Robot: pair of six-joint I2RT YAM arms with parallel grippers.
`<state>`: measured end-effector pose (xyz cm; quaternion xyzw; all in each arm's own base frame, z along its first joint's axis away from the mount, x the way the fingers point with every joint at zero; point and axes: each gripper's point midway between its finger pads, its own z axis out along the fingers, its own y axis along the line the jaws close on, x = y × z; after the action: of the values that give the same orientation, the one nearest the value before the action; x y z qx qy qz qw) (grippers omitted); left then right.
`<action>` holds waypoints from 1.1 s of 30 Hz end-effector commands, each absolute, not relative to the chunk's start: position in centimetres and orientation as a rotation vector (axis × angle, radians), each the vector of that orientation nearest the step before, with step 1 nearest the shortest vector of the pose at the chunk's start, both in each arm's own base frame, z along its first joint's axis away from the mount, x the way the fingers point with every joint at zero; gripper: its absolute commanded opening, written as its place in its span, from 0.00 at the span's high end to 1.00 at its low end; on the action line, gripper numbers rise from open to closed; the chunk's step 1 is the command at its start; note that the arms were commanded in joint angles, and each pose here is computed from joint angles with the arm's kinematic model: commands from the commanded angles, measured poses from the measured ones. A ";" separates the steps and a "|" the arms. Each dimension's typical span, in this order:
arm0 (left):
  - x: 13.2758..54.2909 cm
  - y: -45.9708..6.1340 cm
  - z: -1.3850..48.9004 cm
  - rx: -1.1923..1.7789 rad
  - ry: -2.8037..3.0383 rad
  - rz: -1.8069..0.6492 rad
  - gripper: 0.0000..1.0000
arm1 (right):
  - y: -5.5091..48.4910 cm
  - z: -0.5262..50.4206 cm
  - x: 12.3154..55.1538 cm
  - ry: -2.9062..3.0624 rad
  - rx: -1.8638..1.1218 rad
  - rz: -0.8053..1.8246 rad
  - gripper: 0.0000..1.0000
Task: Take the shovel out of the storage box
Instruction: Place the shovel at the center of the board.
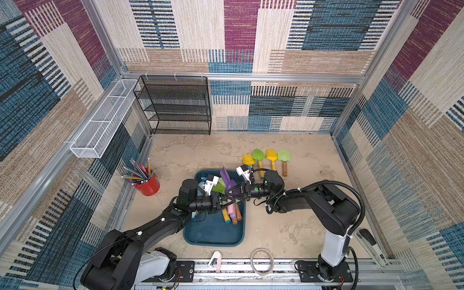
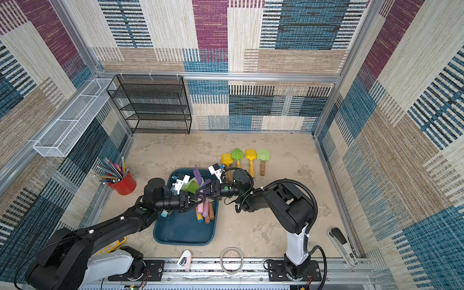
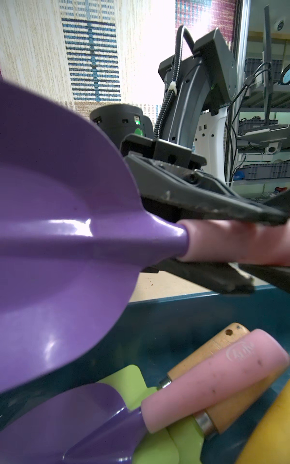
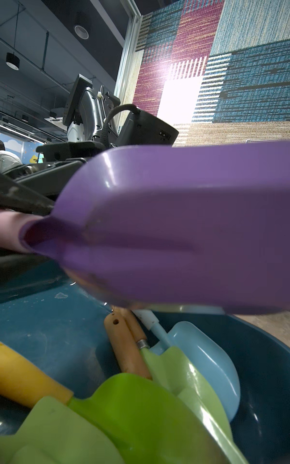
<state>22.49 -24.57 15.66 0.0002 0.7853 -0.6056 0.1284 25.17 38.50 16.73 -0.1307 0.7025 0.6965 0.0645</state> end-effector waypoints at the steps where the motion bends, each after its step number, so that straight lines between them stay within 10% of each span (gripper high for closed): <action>1: 22.3 -24.7 16.2 0.036 2.256 -1.786 0.84 | 38.6 18.0 24.9 2.042 -0.468 2.119 0.78; 12: 21.8 -23.8 15.8 0.031 2.298 -1.673 0.40 | 38.7 17.7 25.3 2.058 -0.460 2.096 0.82; 33: 22.5 -18.4 12.3 -0.040 2.581 -1.019 0.39 | 33.7 17.8 30.7 2.167 -0.331 1.764 0.82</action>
<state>22.40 -18.95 12.65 -0.0215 0.9060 -0.3843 0.1762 30.04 34.46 18.04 -0.1147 0.7473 0.6376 0.1477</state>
